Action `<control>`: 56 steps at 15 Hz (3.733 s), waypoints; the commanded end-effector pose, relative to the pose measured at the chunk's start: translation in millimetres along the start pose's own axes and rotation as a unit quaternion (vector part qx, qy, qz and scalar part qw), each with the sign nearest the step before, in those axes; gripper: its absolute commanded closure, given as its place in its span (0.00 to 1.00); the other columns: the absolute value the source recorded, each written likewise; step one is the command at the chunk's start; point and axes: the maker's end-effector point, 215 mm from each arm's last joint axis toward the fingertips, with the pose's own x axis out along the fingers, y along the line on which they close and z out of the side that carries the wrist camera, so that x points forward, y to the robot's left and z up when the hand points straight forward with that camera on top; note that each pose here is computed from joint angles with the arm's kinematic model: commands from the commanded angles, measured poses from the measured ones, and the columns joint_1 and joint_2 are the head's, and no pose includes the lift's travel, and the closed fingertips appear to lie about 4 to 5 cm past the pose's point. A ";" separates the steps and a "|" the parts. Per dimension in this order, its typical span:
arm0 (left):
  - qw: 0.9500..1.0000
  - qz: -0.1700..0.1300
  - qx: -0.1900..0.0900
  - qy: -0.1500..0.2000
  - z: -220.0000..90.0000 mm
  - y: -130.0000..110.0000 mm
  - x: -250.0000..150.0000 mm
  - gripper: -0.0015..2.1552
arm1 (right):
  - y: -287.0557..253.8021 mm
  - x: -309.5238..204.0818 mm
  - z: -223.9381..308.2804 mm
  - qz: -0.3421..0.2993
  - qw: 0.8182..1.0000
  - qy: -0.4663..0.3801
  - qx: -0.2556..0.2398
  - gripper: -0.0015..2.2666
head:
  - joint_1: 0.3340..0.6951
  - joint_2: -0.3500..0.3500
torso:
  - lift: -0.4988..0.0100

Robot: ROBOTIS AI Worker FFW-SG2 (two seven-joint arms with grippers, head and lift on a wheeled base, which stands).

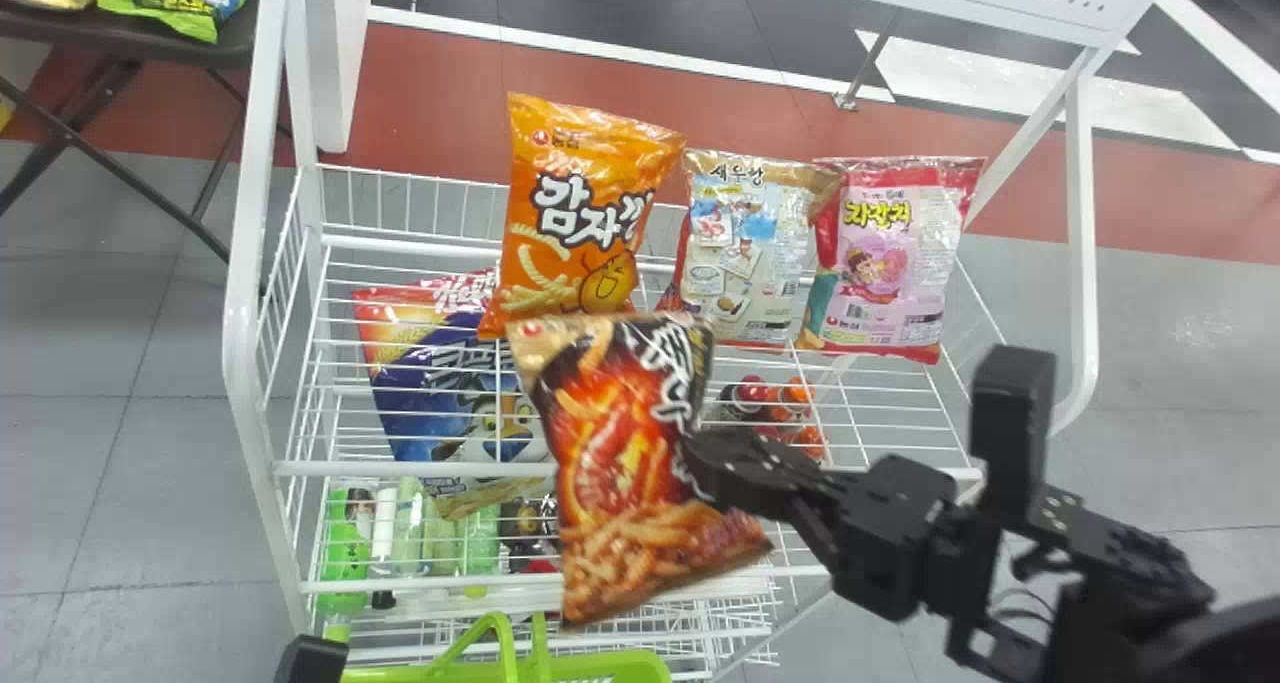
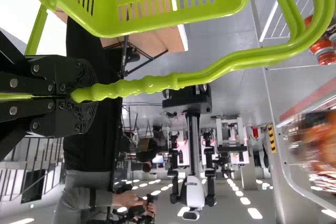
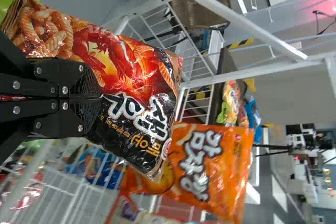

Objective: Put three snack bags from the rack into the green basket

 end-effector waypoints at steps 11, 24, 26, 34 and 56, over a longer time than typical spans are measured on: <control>1.000 -0.018 0.011 -0.013 10.3 -15.6 -5.2 0.70 | 31.5 -30.3 -167.4 0.067 0.979 0.165 0.097 0.99 | 1.00 0.00 | 0.98; 1.000 -0.014 0.019 0.005 0.3 -19.3 7.4 0.70 | 134.5 112.4 -293.6 0.170 0.957 0.217 0.089 0.99 | 1.00 0.00 | 0.98; 1.000 -0.012 0.020 0.008 -1.2 -19.1 9.2 0.70 | 138.9 127.1 -308.7 0.170 0.954 0.236 0.068 0.99 | 1.00 0.00 | 0.98; 1.000 -0.015 0.017 0.004 1.4 -18.0 5.8 0.70 | 112.5 79.2 -241.1 0.150 0.971 0.177 0.057 0.02 | 1.00 0.00 | 0.98; 1.000 -0.011 0.028 0.008 7.3 -19.1 7.9 0.68 | -83.7 169.5 103.7 -0.157 0.956 -0.243 -0.044 0.05 | 1.00 0.00 | 0.98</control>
